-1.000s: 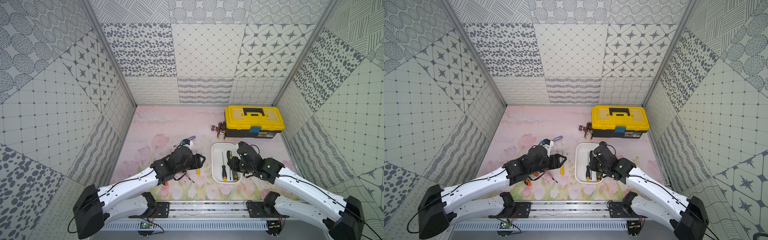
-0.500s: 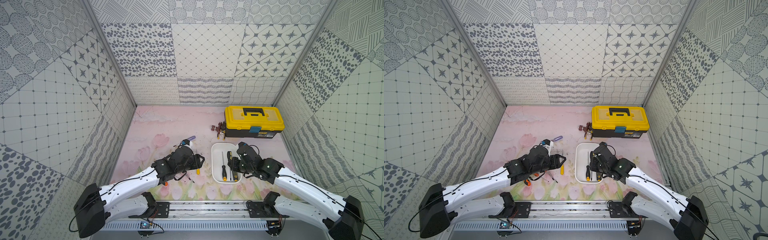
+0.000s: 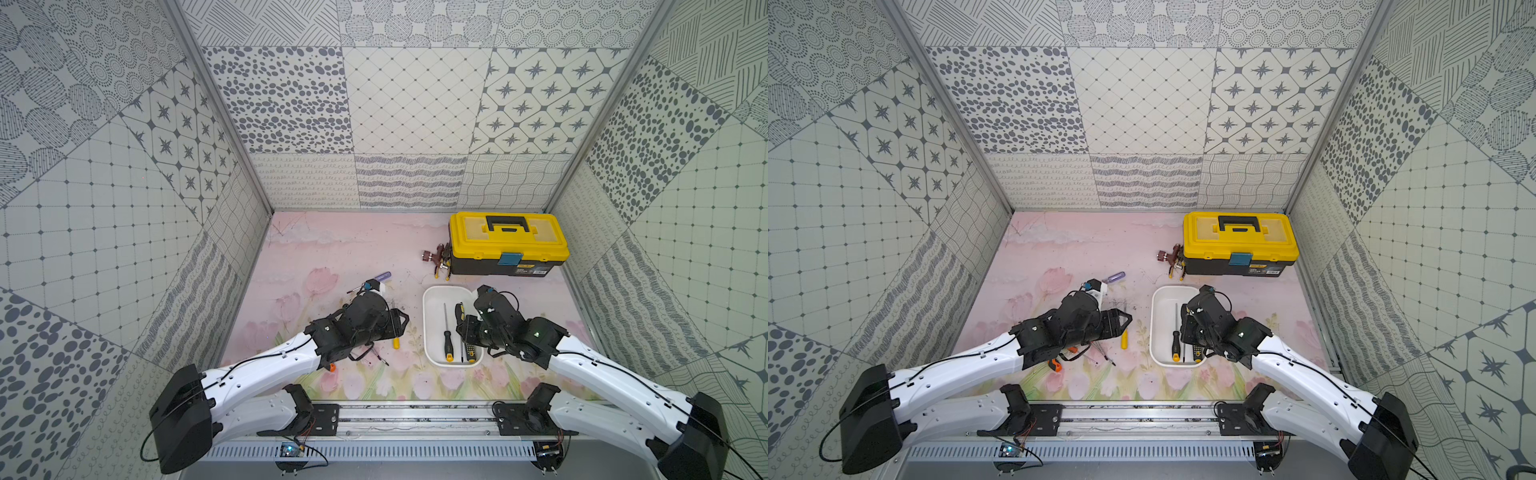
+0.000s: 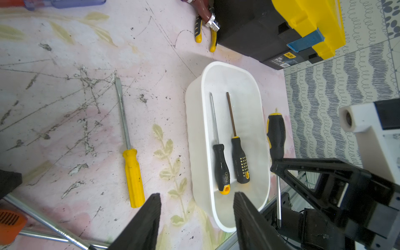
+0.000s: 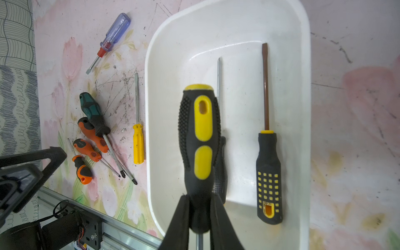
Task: Put the screwdriver on the desktop into the storage box
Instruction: Place the screwdriver in the storage box.
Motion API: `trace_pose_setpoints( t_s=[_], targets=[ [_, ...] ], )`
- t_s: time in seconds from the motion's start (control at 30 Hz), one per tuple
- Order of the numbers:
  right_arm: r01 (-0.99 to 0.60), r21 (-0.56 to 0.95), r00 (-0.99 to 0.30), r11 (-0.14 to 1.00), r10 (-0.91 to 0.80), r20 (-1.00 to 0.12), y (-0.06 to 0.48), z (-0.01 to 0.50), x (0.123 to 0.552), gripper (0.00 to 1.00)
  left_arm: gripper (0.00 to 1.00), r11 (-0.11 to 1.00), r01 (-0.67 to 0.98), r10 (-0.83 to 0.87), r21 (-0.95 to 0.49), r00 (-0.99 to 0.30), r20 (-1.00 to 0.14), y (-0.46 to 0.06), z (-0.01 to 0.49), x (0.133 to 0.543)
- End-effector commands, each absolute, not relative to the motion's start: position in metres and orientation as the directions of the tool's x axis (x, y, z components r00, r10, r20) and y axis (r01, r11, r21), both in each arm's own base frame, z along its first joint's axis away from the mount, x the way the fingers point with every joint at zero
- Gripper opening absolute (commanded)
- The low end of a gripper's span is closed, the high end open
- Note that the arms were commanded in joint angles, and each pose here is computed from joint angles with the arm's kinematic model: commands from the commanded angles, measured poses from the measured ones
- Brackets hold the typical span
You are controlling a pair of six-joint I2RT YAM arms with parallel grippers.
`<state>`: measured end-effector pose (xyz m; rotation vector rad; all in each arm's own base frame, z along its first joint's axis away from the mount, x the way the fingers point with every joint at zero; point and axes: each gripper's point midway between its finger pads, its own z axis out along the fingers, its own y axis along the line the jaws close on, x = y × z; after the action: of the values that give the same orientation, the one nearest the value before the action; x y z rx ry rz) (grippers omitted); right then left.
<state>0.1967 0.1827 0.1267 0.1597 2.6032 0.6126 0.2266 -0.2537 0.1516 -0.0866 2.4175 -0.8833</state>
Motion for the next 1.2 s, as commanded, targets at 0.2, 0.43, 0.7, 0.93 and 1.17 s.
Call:
trace_pose_setpoints(
  t_s=[0.2, 0.43, 0.7, 0.93, 1.17],
  targets=[
    [0.012, 0.466, -0.873, 0.885, 0.237, -0.427, 0.18, 0.128, 0.198, 0.0, 0.58, 0.786, 0.125, -0.229, -0.605, -0.851, -0.473, -0.256, 0.147, 0.225],
    [0.019, 0.467, -0.879, 0.884, 0.238, -0.413, 0.183, 0.122, 0.199, 0.0, 0.59, 0.788, 0.115, -0.229, -0.604, -0.856, -0.463, -0.254, 0.141, 0.223],
    [0.03, 0.459, -0.878, 0.888, 0.243, -0.413, 0.185, 0.118, 0.203, 0.0, 0.58, 0.79, 0.109, -0.223, -0.604, -0.865, -0.449, -0.257, 0.135, 0.222],
    [0.014, 0.366, -0.879, 0.931, 0.186, -0.439, 0.179, 0.116, 0.21, 0.21, 0.58, 0.801, 0.091, -0.218, -0.591, -0.876, -0.43, -0.256, 0.126, 0.221],
    [-0.041, 0.309, -0.873, 0.95, 0.117, -0.474, 0.181, 0.134, 0.218, 0.54, 0.58, 0.818, 0.076, -0.209, -0.57, -0.884, -0.418, -0.255, 0.119, 0.221]
  ],
)
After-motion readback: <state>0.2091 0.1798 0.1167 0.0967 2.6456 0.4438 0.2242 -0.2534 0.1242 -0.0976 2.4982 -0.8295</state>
